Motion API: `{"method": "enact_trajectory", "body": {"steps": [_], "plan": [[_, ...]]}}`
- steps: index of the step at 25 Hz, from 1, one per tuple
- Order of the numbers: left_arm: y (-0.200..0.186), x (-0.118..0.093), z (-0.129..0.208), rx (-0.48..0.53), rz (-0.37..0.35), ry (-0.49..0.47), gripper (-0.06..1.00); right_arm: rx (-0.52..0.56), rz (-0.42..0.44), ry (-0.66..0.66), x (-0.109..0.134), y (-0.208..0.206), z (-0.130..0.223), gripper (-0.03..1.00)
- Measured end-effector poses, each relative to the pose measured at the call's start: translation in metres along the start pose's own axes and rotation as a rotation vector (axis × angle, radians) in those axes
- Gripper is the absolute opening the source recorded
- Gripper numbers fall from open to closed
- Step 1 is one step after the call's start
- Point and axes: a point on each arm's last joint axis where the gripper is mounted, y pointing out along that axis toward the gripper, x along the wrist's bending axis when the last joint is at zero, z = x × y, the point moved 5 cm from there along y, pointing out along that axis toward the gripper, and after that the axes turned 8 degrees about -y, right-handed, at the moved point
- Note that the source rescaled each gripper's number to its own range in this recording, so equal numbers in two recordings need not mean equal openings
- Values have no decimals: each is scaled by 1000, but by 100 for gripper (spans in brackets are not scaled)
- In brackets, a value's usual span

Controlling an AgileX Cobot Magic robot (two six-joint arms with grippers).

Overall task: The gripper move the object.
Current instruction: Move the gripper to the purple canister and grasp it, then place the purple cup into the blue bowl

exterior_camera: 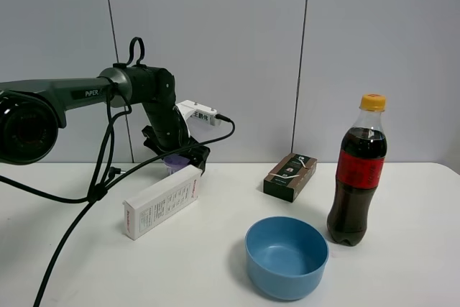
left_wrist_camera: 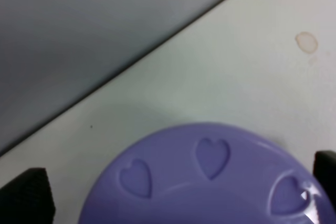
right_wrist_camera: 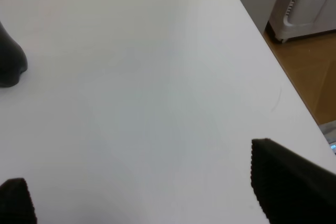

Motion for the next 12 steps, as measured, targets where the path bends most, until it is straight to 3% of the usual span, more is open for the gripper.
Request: {"method": "enact_trajectory", "body": {"steps": [1, 3, 4, 6, 7, 12], "plan": [[0, 0, 0, 0, 0, 0, 95, 0, 0, 0, 0, 0, 0, 100], [0, 0, 0, 0, 0, 0, 77, 0, 0, 0, 0, 0, 0, 100], [0, 0, 0, 0, 0, 0, 59, 0, 0, 0, 0, 0, 0, 100], [0, 0, 0, 0, 0, 0, 5, 0, 0, 0, 0, 0, 0, 100], [0, 0, 0, 1, -1, 2, 0, 0, 0, 0, 0, 0, 0, 100], [-2, 0, 1, 14, 0, 23, 1, 0, 0, 0, 0, 0, 0, 100]]}}
